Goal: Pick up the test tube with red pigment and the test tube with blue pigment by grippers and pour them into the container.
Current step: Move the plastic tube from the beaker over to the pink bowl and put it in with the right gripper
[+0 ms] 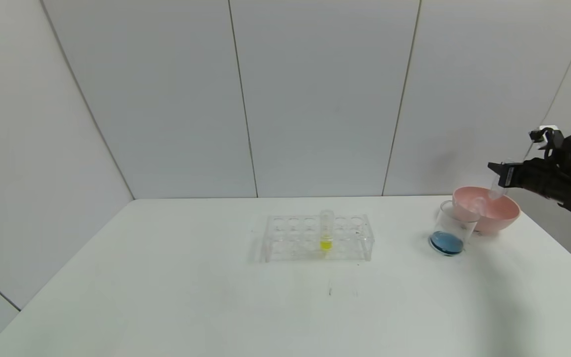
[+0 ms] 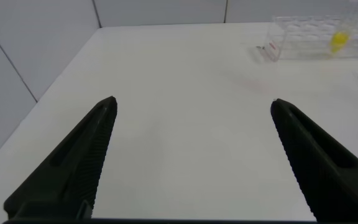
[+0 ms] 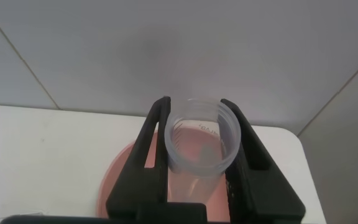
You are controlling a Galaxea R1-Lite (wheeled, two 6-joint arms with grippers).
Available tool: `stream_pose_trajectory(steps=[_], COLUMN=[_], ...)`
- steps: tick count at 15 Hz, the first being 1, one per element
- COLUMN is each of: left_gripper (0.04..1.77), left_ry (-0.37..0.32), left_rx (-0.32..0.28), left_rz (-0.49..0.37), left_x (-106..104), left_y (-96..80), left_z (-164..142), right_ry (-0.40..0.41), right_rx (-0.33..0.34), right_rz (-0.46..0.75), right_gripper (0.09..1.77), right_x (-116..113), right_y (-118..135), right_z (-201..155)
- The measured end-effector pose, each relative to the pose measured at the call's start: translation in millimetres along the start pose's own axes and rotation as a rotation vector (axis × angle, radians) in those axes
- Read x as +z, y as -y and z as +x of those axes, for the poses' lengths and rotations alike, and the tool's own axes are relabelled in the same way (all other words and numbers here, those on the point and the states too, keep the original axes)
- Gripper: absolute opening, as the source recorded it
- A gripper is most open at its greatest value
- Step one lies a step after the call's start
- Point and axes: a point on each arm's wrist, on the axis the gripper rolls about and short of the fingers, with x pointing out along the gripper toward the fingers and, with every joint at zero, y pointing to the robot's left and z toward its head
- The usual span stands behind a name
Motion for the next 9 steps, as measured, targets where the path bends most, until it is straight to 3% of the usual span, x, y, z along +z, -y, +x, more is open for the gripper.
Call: stream_pose_trajectory(steps=[3, 5, 9], left_gripper=[1.76, 1.76, 1.76], left_ry=[0.0, 0.0, 0.0], left_rx=[0.0, 0.0, 0.0], left_rz=[0.0, 0.0, 0.0], left_x=[0.0, 0.0, 0.0], left_y=[0.0, 0.0, 0.0], left_z=[0.0, 0.0, 0.0], right_ry=[-0.007, -0.008, 0.0], right_rx=[0.013, 0.017, 0.022], right_rz=[0.002, 0.001, -0.006], right_gripper=[0.58, 0.85, 1.2], right_x=[-6.7, -8.1, -6.1], right_y=[-1.5, -2.5, -8.1], right_z=[5.7, 7.2, 8.9])
